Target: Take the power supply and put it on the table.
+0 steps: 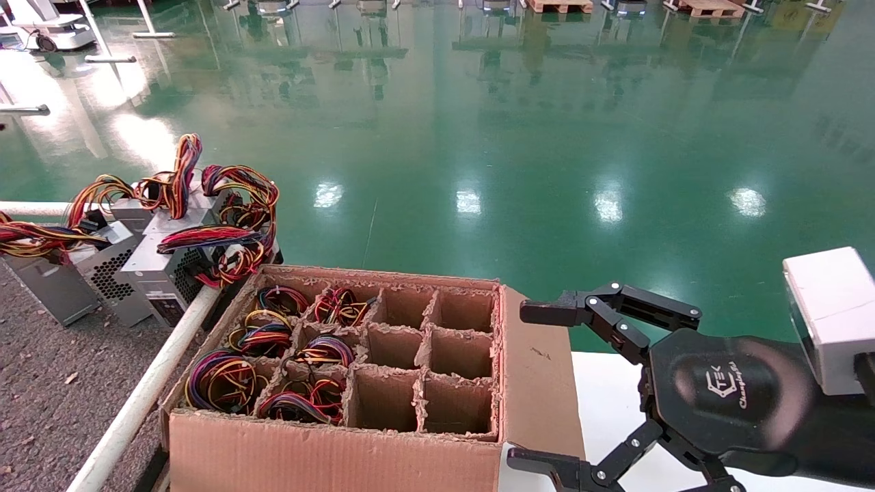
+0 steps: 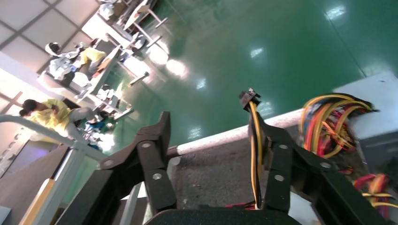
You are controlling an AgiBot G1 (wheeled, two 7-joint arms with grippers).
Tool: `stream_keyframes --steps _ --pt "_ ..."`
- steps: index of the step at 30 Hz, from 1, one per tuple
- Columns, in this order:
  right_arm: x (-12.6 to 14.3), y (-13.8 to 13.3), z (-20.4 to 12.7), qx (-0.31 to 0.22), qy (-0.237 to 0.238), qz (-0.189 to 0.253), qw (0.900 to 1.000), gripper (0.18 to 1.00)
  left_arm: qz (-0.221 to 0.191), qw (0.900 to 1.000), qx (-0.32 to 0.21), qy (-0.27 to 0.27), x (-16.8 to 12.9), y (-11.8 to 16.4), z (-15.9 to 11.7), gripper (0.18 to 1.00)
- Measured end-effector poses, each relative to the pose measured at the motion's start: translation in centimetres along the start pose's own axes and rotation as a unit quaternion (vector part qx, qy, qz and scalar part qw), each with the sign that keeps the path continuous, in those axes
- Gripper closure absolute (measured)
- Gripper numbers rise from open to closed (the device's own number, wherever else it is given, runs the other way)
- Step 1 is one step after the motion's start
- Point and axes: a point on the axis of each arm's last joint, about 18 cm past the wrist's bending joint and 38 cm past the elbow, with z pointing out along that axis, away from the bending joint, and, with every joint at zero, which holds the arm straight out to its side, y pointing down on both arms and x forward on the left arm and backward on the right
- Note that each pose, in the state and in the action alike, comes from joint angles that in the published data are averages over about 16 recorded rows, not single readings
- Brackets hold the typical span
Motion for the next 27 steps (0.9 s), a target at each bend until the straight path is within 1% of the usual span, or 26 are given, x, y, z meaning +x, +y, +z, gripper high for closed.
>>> stream_keyframes --steps 2,7,13,17,21,24,27 --pt "0.0 0.0 0.0 0.000 0.000 0.000 1.000 0.178 0.007 0.9999 -0.002 0.008 0.3 -0.1 0.0 0.621" --pt "0.0 0.0 0.0 0.000 0.000 0.000 1.000 0.178 0.020 0.9993 -0.003 0.031 1.0 -0.4 -0.1 0.498" --pt "0.0 0.0 0.0 0.000 0.000 0.000 1.000 0.178 0.018 0.9986 0.014 0.048 1.4 -1.1 -0.2 0.369" --pt "0.0 0.0 0.0 0.000 0.000 0.000 1.000 0.178 -0.007 0.9977 0.049 0.046 1.1 -2.3 -0.4 0.303" --pt "0.0 0.0 0.0 0.000 0.000 0.000 1.000 0.178 -0.040 0.9932 0.101 0.042 0.7 -4.1 -0.8 0.256" --pt "0.0 0.0 0.0 0.000 0.000 0.000 1.000 0.178 -0.069 0.9866 0.143 0.038 0.2 -5.8 -1.3 0.223" --pt "0.0 0.0 0.0 0.000 0.000 0.000 1.000 0.178 -0.104 0.9758 0.189 0.036 -0.5 -7.8 -2.0 0.208"
